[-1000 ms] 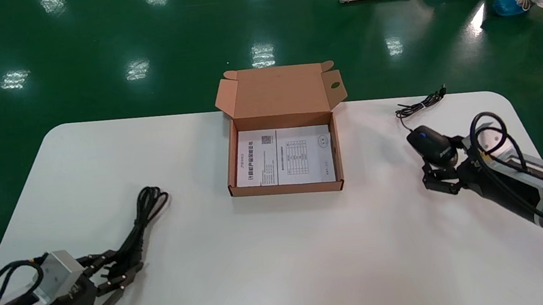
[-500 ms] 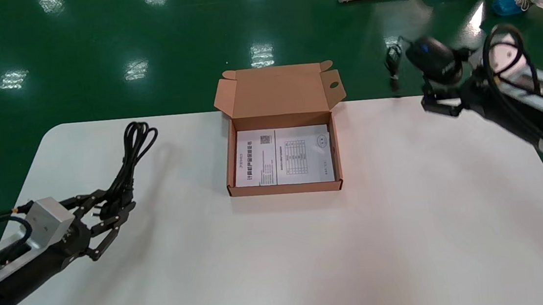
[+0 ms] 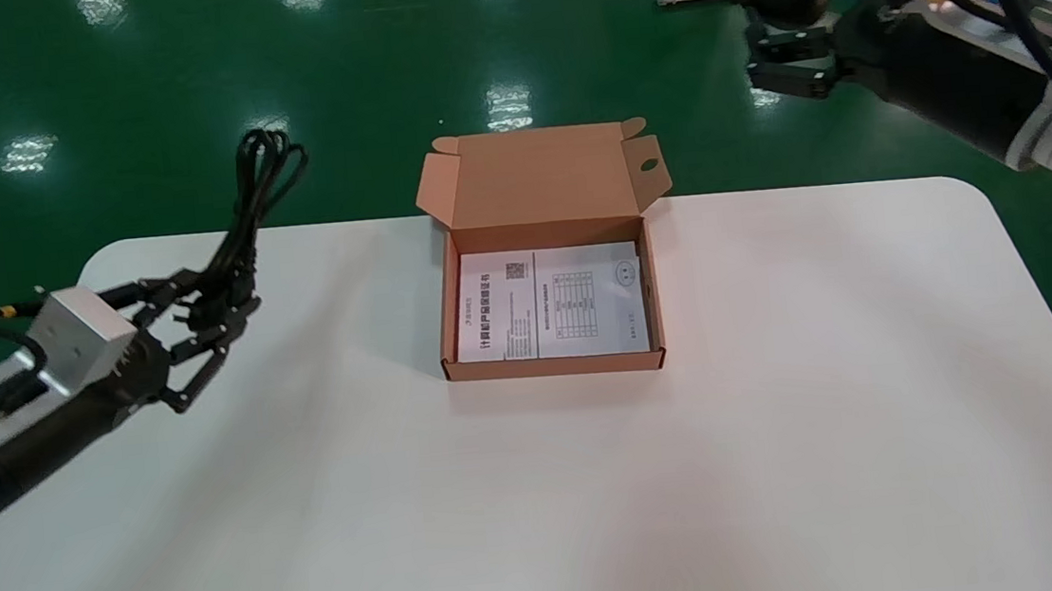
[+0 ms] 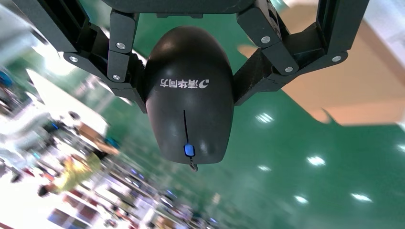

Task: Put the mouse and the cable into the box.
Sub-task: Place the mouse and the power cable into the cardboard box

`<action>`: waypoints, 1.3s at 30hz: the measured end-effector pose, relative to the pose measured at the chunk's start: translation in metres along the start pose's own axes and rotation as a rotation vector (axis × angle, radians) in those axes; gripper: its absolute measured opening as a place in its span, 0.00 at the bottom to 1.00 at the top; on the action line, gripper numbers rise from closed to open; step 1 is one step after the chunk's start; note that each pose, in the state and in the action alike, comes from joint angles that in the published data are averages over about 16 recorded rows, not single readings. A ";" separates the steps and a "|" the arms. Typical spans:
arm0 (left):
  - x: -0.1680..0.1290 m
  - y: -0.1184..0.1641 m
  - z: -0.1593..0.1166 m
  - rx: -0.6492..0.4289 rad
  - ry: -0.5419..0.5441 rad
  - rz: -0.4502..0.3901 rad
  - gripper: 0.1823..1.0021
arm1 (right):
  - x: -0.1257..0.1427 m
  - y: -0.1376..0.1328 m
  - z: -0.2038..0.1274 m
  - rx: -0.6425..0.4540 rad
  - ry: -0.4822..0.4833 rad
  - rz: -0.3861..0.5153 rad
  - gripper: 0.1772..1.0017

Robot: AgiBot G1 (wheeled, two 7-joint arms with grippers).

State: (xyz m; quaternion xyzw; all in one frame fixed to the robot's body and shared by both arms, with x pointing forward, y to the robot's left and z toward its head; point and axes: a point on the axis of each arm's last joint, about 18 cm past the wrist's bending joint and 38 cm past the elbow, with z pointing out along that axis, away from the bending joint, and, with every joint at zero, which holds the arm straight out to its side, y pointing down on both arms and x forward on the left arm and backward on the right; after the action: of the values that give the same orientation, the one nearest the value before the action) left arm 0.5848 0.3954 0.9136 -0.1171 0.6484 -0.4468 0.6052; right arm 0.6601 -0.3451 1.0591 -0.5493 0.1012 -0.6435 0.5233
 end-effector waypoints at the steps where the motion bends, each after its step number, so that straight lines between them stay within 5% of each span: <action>1: -0.002 -0.003 0.001 0.006 -0.003 0.007 0.30 | -0.002 -0.004 0.001 0.011 -0.012 0.004 0.49; 18: -0.006 -0.026 0.024 0.062 -0.005 0.071 0.30 | -0.059 -0.029 -0.007 0.051 -0.256 0.078 0.49; 39: 0.007 -0.043 0.052 0.110 0.014 0.138 0.30 | -0.141 0.017 -0.017 -0.065 -0.437 0.113 0.49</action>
State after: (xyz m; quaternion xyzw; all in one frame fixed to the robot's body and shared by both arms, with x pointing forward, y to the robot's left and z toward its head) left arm 0.6128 0.3431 0.9462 -0.0358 0.6336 -0.4398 0.6355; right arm 0.6340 -0.2492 0.9562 -0.6857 0.0367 -0.4754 0.5500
